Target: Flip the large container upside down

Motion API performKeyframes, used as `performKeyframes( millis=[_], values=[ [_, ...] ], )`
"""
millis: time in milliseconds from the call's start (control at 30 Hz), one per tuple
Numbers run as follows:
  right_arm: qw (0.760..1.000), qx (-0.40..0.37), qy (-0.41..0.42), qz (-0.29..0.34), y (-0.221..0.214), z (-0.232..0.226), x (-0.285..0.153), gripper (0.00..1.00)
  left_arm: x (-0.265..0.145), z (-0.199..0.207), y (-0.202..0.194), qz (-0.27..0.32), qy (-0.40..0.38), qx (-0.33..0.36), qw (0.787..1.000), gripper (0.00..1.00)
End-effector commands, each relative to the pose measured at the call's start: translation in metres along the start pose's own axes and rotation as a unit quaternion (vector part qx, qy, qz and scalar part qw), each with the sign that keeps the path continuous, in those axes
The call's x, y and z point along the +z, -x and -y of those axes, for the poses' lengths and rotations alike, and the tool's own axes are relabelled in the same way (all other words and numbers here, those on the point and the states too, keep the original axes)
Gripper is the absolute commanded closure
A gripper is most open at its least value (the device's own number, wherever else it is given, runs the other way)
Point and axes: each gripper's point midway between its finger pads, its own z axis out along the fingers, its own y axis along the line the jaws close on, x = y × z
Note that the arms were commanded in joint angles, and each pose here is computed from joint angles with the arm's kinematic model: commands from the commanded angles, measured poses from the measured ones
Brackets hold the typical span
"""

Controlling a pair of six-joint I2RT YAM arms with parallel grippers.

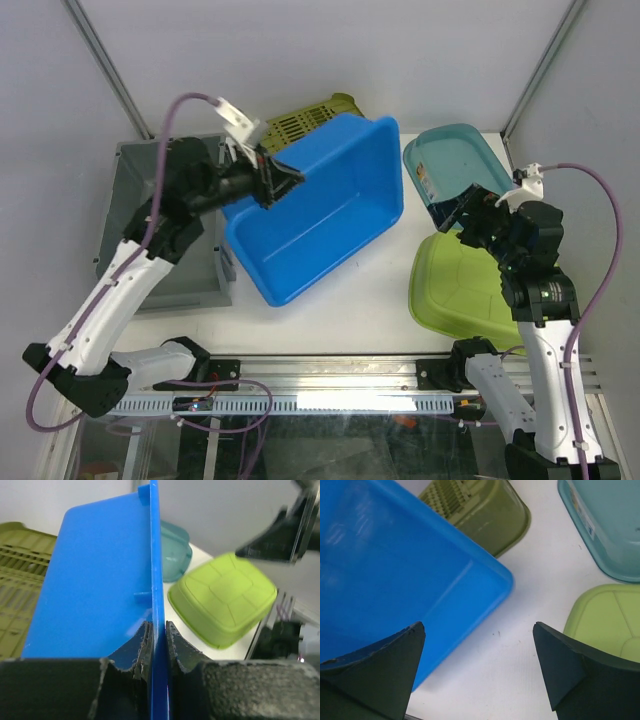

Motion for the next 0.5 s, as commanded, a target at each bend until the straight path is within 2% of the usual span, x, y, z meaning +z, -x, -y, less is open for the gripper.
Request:
performKeyframes(
  millis=[0, 133, 233, 367, 467],
  values=[
    [0.998, 0.01, 0.064, 0.019, 0.026, -0.039, -0.021, 0.07, 0.019, 0.041, 0.05, 0.126, -0.03, 0.148, 0.98, 1.0],
    [0.994, 0.043, 0.1, 0.003, 0.027, -0.058, -0.027, 0.07, 0.04, 0.054, 0.025, 0.111, -0.028, 0.177, 0.977, 1.0],
    [0.983, 0.112, 0.142, -0.024, 0.02, -0.076, -0.029, 0.07, 0.047, 0.062, 0.014, 0.105, -0.02, 0.196, 0.975, 1.0],
    [0.95, 0.255, 0.168, -0.065, 0.01, -0.088, -0.026, 0.09, 0.053, 0.069, -0.003, 0.104, 0.003, 0.213, 0.972, 1.0],
    [0.932, 0.298, 0.19, -0.077, 0.006, -0.094, -0.028, 0.09, 0.063, 0.071, -0.02, 0.084, 0.016, 0.233, 0.969, 1.0]
  ],
)
